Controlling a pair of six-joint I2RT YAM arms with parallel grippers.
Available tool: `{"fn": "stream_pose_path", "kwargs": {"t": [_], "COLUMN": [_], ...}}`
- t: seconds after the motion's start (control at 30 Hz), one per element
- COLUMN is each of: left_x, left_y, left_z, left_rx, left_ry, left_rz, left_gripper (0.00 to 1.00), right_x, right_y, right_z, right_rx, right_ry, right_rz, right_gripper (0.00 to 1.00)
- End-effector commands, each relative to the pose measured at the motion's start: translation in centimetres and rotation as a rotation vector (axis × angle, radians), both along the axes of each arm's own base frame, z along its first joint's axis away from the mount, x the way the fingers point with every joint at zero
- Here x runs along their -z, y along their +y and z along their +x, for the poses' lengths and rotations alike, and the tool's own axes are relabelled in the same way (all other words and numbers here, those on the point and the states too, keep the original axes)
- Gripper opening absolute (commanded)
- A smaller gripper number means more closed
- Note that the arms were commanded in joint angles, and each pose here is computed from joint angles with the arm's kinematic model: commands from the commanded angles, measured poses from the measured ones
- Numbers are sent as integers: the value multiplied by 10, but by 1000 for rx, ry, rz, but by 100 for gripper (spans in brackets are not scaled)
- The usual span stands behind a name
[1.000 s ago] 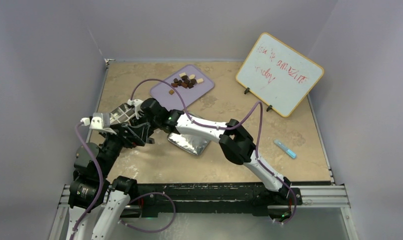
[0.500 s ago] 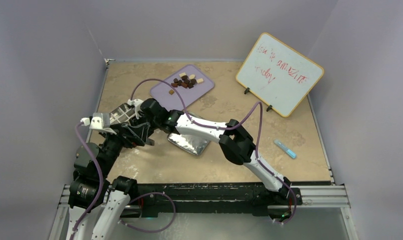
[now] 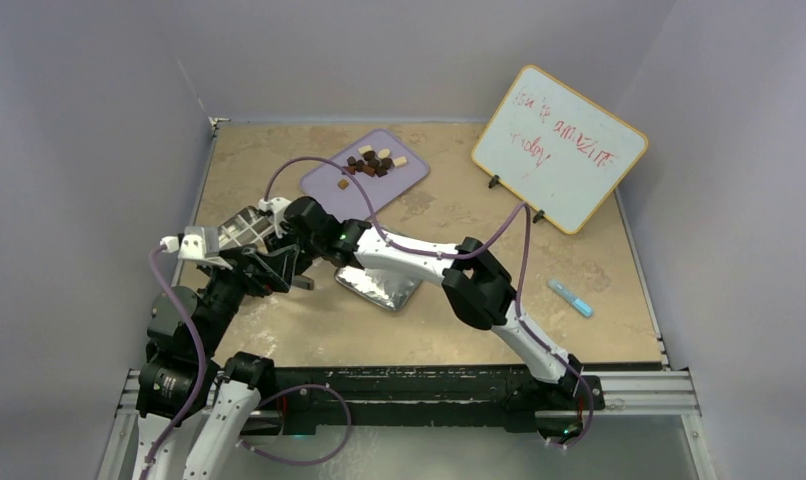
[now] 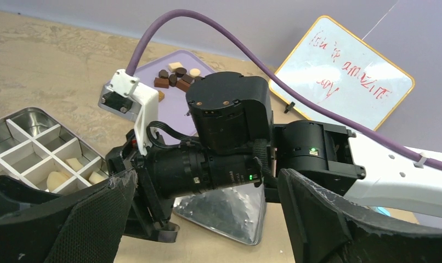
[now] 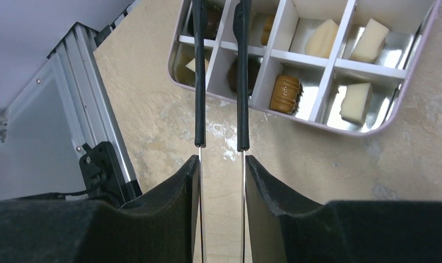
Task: Pack the chocolate
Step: Place the fake chocolate in the packing box.
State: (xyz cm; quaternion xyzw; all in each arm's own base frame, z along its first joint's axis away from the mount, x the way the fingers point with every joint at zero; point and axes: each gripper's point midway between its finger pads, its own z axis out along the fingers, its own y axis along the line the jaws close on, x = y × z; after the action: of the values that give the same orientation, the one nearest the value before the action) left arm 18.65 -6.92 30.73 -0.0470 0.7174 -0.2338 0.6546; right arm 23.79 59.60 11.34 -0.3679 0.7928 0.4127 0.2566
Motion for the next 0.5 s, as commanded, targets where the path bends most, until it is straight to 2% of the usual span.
{"fn": "stream_pose_path", "kwargs": {"t": [0.0, 0.27, 0.47], "left_x": [-14, -14, -7], "left_y": [3, 4, 5], "left_z": [-3, -4, 2], "left_rx": [-10, -17, -30], "left_ry": [-53, -60, -22], "left_rz": [-4, -10, -3], "left_gripper": [98, 97, 98], "right_x": [-69, -89, -103], "right_y": [-11, -44, -99], "right_z": [13, 37, 79], "right_rx": [32, 90, 219], "right_ry": [-100, -155, -202], "right_rz": [103, 115, 73], "right_gripper": [35, 35, 34]}}
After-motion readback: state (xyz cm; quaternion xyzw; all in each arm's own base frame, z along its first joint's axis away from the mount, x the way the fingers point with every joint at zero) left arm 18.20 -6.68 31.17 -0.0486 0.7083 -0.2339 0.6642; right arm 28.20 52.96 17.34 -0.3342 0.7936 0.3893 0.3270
